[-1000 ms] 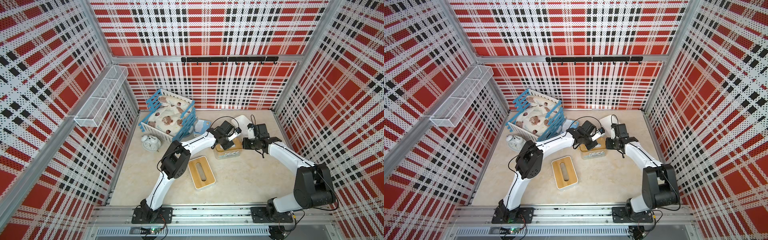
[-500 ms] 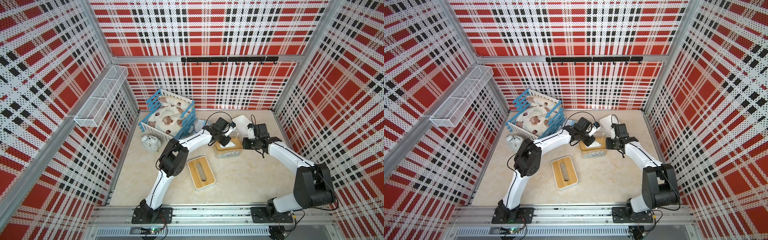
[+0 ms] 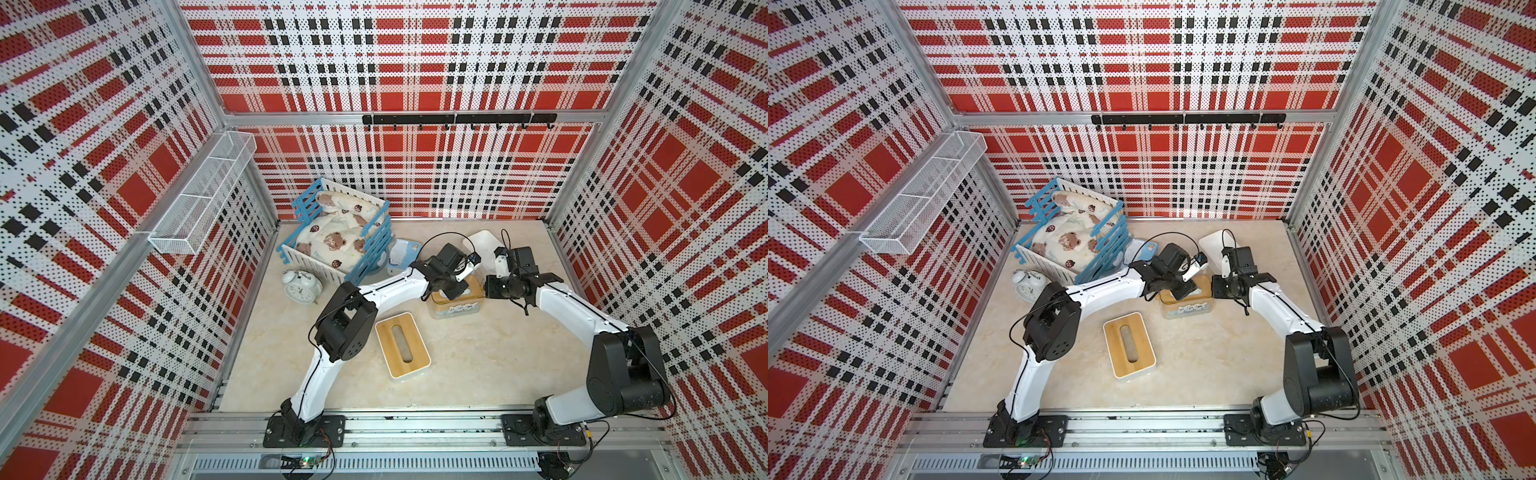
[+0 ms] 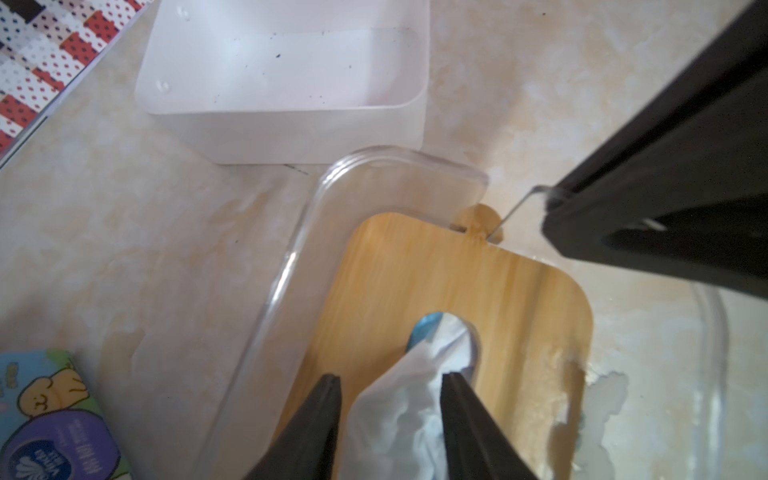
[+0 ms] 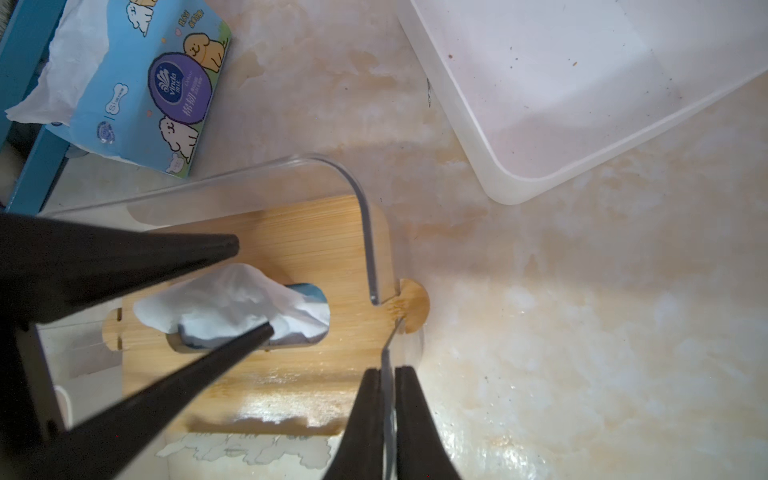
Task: Put the tissue paper into the tissue box
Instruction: Pull the paper towel from the tissue box.
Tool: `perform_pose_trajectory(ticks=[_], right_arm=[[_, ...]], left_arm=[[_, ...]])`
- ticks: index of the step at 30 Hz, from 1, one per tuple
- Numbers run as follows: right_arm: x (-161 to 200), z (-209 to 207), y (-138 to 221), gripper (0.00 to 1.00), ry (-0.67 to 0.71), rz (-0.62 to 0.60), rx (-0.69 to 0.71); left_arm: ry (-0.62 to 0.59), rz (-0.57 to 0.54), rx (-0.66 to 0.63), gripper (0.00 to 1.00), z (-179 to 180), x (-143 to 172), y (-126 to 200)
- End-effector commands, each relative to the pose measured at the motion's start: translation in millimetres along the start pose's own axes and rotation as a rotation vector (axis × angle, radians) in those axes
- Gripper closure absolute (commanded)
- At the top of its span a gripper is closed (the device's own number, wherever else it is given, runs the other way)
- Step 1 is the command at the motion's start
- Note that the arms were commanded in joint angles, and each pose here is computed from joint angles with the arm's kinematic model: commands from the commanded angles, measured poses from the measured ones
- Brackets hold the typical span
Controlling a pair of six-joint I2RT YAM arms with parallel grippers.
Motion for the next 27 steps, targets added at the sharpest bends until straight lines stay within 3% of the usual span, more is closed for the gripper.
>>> perform_pose_trajectory(ticks=[1,15,27], right_arm=[[9,0,-2,1.0,-0.011,0.064,-0.003],[8,1,-2,1.0,-0.013,0.061,-0.008],[8,1,-2,1.0,-0.013,0.063,-0.006]], left_arm=[[-0.068,-0.002,-0.034,0.54,5,-7,0],[-0.089,0.078,0.07,0.59,-1,11,-15],[0.019,0.063,0.057,0.96,21,15,-17]])
Point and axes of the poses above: each gripper's point midway between its finger pads, its own y axis back along the fingers, its own z axis along the line the jaws close on, x = y × z, the point moved 6 cm from there along y, back along the fingers, and after that the axes turned 15 degrees about -y, right-handed, at the moved point
